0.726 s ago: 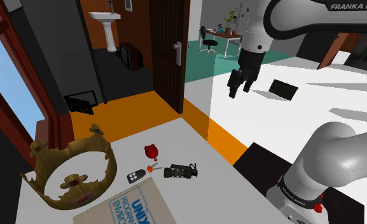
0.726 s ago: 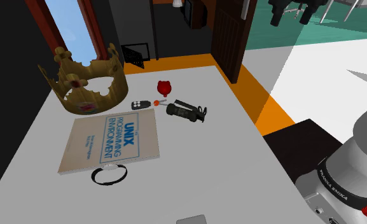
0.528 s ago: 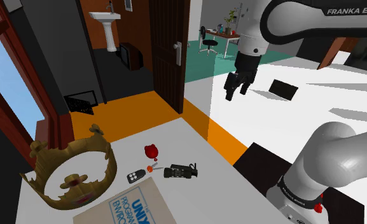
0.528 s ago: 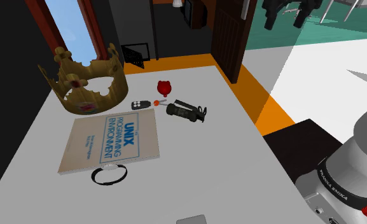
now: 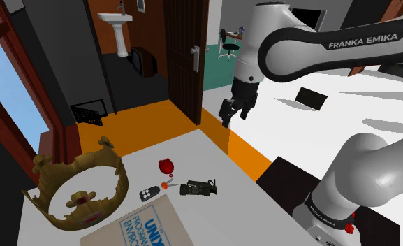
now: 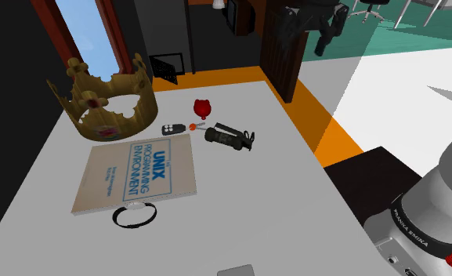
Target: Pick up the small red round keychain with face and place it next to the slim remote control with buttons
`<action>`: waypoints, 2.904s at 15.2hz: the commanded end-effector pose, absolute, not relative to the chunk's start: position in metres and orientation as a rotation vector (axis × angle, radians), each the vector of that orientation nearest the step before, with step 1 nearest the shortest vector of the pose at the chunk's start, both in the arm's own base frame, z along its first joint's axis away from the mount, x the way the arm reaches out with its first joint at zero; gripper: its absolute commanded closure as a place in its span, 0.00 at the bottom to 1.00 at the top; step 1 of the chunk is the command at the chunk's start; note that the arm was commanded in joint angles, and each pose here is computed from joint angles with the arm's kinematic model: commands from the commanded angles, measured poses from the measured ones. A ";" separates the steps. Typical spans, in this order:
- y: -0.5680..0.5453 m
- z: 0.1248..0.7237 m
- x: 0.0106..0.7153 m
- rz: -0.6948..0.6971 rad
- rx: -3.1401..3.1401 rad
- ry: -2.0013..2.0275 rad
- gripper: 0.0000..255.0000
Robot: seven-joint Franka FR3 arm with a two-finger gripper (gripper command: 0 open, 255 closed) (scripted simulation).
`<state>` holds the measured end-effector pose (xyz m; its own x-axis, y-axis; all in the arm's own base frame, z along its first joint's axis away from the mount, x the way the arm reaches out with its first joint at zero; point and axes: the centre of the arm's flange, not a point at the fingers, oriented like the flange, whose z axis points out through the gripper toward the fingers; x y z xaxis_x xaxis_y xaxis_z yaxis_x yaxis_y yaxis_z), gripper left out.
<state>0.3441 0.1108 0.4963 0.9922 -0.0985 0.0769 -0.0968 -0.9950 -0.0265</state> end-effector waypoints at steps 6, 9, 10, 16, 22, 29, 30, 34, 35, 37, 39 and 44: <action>0.186 0.451 0.371 -0.205 -3.122 0.151 0.00; 0.219 0.431 0.383 -0.239 -3.125 0.150 0.00; 0.230 0.425 0.387 -0.251 -3.127 0.149 0.00; 0.294 0.386 0.412 -0.320 -3.133 0.147 0.00; 0.331 0.354 0.430 -0.360 -3.136 0.145 0.00; 0.330 0.325 0.437 -0.360 -3.136 0.145 0.00; 0.330 0.325 0.437 -0.360 -3.136 0.145 0.00; 0.330 0.325 0.437 -0.360 -3.136 0.145 0.00; 0.330 0.325 0.437 -0.360 -3.136 0.145 0.00; 0.330 0.325 0.437 -0.360 -3.136 0.145 1.00; 0.330 0.325 0.437 -0.360 -3.136 0.145 1.00; 0.330 0.325 0.437 -0.360 -3.136 0.145 1.00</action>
